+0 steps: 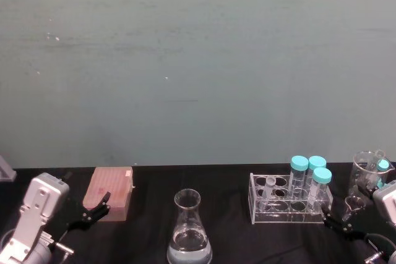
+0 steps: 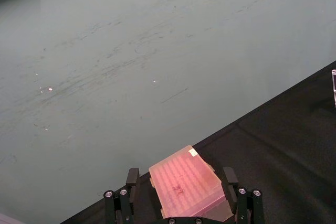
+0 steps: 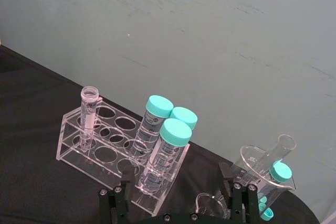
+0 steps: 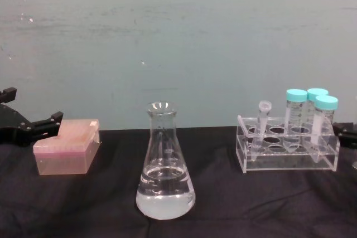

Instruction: Pour the liquid from the test tube into the beaker using one hand.

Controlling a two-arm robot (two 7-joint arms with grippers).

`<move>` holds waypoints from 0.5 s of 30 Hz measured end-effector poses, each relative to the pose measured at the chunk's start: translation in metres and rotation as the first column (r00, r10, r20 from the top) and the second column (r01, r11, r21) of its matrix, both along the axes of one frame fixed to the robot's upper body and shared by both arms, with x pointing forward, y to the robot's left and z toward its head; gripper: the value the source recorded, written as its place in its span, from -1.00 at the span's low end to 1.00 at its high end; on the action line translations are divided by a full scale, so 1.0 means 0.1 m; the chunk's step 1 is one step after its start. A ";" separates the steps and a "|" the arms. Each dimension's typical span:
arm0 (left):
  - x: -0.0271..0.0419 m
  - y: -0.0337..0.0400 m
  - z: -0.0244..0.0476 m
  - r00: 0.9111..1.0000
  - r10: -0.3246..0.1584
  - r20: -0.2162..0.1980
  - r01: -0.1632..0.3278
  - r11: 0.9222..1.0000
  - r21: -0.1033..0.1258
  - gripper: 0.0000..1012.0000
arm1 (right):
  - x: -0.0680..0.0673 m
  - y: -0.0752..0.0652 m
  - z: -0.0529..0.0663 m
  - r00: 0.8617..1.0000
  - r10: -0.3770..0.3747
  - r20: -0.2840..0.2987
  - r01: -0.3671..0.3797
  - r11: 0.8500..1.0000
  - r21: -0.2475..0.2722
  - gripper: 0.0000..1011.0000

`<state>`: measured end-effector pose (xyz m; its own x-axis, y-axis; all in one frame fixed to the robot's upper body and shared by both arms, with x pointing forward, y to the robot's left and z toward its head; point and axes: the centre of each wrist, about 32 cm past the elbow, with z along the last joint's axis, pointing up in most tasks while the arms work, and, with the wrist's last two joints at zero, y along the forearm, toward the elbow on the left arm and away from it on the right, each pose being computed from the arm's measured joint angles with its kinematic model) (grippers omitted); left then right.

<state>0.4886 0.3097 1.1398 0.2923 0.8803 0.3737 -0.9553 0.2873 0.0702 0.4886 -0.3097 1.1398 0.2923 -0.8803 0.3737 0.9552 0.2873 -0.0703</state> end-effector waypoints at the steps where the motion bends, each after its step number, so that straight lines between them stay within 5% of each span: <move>1: 0.000 0.000 0.000 1.000 0.000 0.000 0.000 1.000 0.000 0.98 | 0.00 0.00 0.00 1.000 0.000 0.000 0.000 1.000 0.000 0.98; 15: 0.000 0.000 0.000 1.000 0.000 0.000 0.000 1.000 0.000 0.98 | 0.00 0.00 0.00 1.000 0.000 0.000 0.000 1.000 0.000 0.98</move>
